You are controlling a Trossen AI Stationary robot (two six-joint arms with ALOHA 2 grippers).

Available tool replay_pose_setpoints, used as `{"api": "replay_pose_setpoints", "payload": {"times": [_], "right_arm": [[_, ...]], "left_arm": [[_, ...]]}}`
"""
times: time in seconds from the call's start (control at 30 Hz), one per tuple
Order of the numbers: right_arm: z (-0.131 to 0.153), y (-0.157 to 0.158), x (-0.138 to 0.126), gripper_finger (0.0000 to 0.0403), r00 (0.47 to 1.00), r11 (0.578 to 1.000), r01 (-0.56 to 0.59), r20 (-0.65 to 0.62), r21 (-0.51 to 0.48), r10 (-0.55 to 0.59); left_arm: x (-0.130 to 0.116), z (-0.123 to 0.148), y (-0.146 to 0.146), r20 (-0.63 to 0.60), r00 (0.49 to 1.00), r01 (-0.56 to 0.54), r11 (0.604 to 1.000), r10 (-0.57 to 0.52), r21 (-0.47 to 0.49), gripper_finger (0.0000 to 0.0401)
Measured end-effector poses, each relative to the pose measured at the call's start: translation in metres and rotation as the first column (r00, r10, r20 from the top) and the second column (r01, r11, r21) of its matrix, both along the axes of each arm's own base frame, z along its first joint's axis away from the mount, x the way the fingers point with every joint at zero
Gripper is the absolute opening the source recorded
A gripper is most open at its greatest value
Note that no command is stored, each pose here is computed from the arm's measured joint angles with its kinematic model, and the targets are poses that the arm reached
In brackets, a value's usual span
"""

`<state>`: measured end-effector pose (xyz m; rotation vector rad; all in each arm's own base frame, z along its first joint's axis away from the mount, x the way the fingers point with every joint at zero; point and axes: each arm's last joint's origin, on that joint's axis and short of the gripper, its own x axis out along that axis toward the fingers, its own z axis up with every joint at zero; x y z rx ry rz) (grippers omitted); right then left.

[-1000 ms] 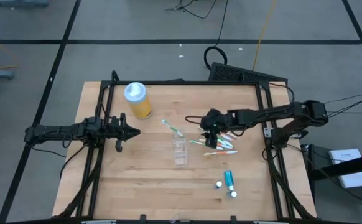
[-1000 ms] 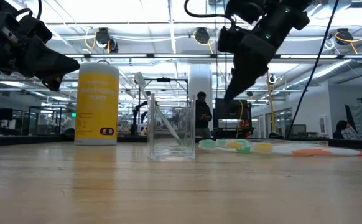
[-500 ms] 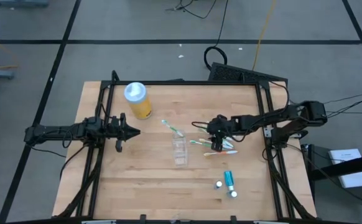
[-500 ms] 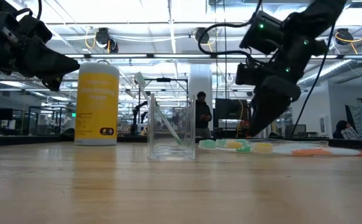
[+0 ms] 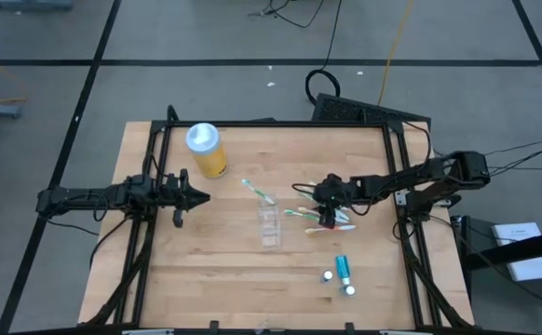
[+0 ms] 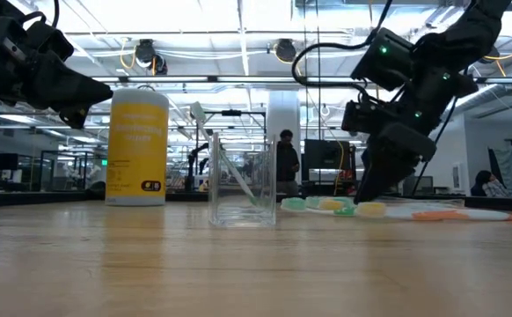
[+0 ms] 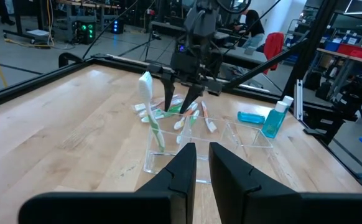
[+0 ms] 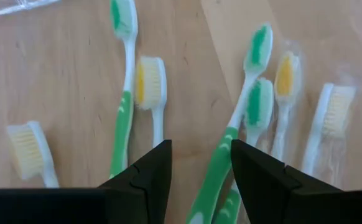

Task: Pick & Place toothbrushing station
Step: Put the green toothbrush into the transparent organizer

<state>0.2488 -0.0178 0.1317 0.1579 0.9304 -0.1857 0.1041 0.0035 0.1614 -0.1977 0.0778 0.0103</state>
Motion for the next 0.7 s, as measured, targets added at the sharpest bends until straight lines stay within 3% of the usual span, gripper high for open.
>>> {"api": "replay_pose_setpoints", "payload": {"times": [0.43,0.7], "right_arm": [[-0.016,-0.005,-0.018,0.0153,0.996,0.998,0.059,-0.070,0.018,-0.058],[-0.023,-0.005,-0.025,0.0100,0.993,0.998,0.064,-0.105,0.010,-0.062]], "left_arm": [[0.000,0.000,0.000,0.000,1.000,0.000,1.000,0.000,0.000,0.0049],[0.000,0.000,0.000,0.000,1.000,0.000,1.000,0.000,0.000,0.0049]]}}
